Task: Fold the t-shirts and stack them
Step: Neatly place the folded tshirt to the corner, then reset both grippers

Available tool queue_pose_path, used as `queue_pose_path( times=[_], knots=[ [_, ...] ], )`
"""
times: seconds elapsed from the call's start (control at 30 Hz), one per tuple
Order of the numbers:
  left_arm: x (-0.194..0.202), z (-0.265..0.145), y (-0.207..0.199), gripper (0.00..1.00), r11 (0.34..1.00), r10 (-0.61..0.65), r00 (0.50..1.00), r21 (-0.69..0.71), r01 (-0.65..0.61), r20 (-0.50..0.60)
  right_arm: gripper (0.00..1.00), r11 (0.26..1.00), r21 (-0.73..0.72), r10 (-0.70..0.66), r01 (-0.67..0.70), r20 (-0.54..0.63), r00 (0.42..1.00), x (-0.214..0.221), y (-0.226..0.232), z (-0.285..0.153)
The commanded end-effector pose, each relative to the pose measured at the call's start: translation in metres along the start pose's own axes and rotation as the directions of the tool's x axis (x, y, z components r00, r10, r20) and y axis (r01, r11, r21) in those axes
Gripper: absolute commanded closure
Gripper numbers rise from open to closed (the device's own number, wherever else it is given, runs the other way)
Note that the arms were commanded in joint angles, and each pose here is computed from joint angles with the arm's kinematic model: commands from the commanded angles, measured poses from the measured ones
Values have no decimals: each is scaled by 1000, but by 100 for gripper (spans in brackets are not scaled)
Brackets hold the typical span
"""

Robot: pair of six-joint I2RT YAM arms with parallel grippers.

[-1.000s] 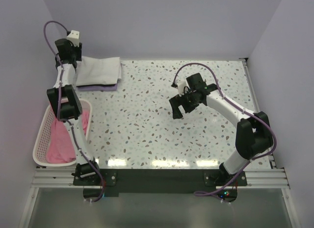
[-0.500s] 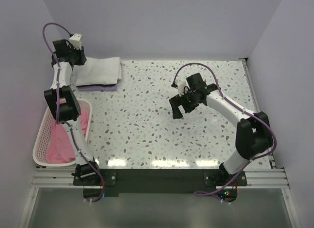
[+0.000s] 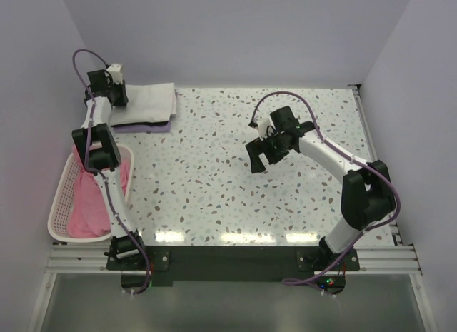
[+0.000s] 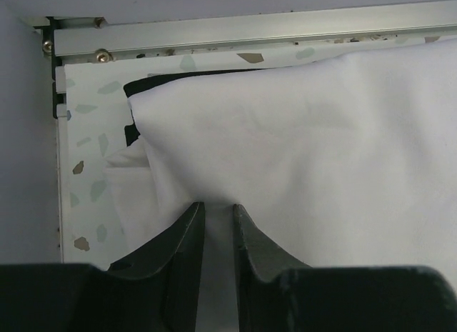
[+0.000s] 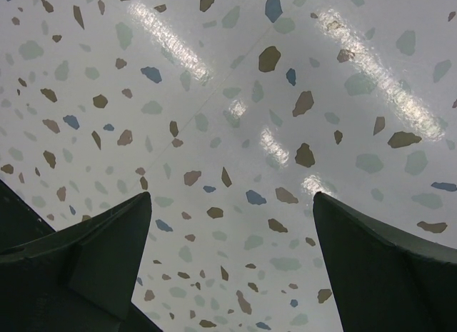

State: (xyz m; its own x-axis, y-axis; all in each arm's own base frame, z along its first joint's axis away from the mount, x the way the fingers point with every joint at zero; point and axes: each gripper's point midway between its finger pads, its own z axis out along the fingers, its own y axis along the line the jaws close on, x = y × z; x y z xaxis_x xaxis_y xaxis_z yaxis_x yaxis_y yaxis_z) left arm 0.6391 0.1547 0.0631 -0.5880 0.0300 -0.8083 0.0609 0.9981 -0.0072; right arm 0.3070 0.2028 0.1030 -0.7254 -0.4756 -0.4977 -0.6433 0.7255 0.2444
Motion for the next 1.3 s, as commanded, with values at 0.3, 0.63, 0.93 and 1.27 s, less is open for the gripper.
queue_pose_path(
  times=[0.3, 0.63, 0.93, 1.27],
  knots=[
    [-79, -54, 13, 36, 995, 54, 985, -93, -39, 166, 1, 999, 32, -26, 24, 61, 998, -18, 0, -19],
    [-155, -173, -60, 0, 983, 180, 953, -23, -180, 242, 1, 994, 111, -16, -7, 203, 979, -31, -15, -73],
    [-99, -260, -237, 0, 895, 326, 928, 256, -364, 182, 1, 974, 156, 116, -163, 274, 955, -9, -50, -118],
    [30, -285, -304, 0, 844, 292, 955, 454, -284, 54, 1, 951, 172, 226, -257, 182, 957, 61, -61, -107]
  ],
)
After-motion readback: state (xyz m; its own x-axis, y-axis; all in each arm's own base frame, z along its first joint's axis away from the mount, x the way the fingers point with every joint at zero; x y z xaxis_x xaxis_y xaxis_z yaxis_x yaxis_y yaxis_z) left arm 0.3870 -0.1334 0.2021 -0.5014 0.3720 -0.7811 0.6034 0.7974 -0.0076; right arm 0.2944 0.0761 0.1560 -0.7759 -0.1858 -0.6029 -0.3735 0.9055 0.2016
